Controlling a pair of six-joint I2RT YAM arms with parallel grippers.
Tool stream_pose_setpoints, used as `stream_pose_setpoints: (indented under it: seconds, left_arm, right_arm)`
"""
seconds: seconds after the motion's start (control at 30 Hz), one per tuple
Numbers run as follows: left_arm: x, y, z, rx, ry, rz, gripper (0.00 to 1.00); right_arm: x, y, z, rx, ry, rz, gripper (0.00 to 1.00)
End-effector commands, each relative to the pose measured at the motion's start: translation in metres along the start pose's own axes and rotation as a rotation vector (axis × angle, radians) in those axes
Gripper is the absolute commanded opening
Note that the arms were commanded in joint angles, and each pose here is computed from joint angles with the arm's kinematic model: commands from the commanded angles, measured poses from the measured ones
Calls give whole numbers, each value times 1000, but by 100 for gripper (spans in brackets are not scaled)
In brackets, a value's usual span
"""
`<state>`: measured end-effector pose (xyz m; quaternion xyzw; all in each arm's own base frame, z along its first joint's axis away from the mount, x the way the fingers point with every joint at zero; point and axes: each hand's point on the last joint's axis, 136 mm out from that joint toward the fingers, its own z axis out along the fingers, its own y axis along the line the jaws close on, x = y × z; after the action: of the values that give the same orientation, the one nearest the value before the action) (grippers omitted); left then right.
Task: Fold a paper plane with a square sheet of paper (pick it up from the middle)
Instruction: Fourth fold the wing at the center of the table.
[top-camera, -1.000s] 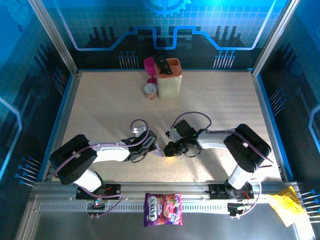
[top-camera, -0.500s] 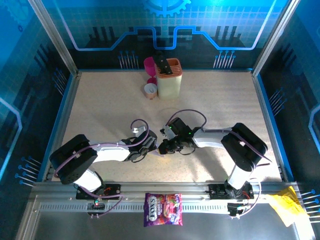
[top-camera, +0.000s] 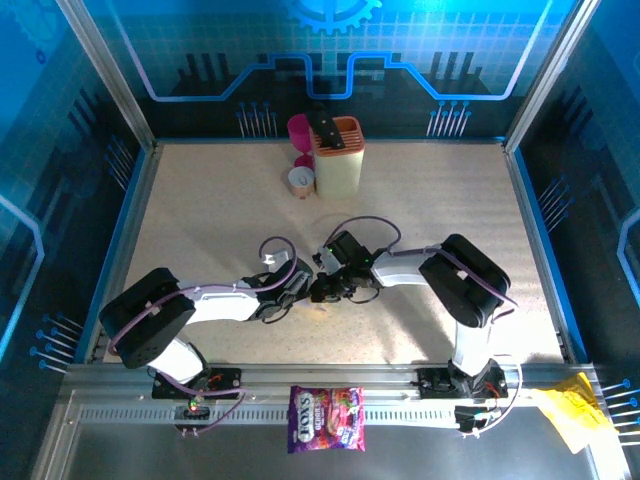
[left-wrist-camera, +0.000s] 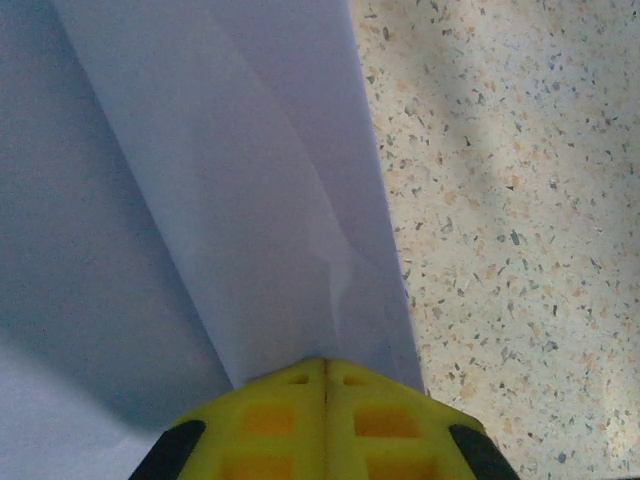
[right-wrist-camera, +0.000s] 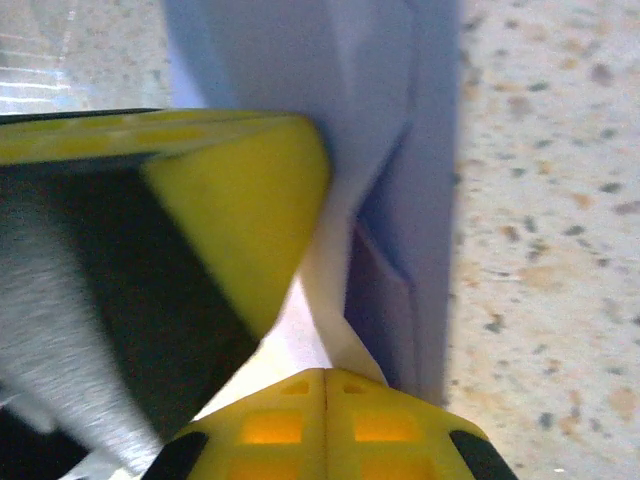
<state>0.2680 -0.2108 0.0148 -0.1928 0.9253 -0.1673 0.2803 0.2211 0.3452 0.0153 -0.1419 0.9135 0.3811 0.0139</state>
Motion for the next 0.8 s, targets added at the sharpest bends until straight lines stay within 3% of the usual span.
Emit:
stream_pose_setpoints:
  seconds: [0.0,0.77]
  left_arm:
    - [11,17,5,-80,43,26,0]
    - [20,28,14,-144,79,0,0]
  right_arm:
    - [9,-19,-1,69,30,46,0]
    - [62,-53,-21,182,89,15,0]
